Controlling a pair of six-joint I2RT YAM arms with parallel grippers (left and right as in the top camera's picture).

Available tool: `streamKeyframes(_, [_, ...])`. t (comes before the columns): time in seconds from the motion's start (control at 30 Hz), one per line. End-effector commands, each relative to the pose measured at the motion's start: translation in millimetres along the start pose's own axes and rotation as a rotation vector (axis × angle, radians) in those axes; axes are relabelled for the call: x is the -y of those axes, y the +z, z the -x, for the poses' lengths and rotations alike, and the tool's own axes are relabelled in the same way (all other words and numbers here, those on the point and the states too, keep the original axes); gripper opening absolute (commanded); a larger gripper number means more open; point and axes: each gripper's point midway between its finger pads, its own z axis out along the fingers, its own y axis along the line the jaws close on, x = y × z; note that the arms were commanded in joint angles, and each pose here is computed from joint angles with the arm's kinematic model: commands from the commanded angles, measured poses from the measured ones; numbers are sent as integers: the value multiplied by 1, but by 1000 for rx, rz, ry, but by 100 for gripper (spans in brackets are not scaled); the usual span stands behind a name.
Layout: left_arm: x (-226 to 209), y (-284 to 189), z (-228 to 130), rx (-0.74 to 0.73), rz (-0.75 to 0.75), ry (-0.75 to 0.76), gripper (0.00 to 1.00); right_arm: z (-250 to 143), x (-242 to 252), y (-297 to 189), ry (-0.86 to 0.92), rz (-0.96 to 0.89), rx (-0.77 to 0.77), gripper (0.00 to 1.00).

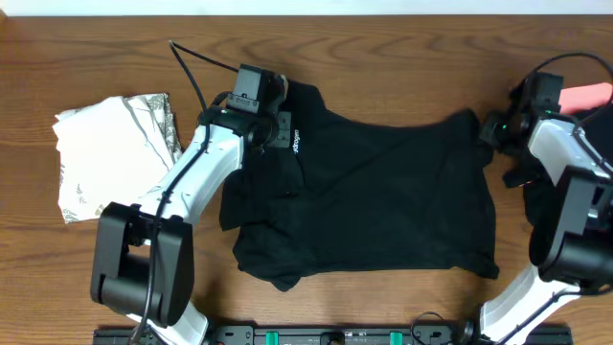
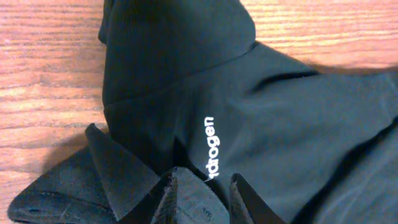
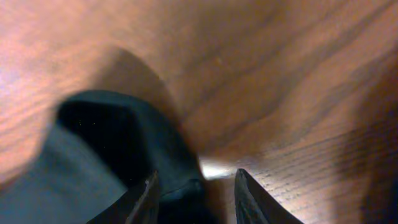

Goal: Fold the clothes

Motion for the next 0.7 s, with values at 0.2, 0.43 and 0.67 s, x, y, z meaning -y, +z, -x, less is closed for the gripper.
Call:
streamKeyframes(0.2, [-1,1,0,-2,8,3,29,12,-12,16,20,86,44,41])
streamKeyframes(0.43, [-1,1,0,-2,8,2,29,15,-17,17,-11,104,57,40])
streamKeyframes(0.67, [-1,1,0,-3,9,2,29,1,-19,18,-94,80,7,29])
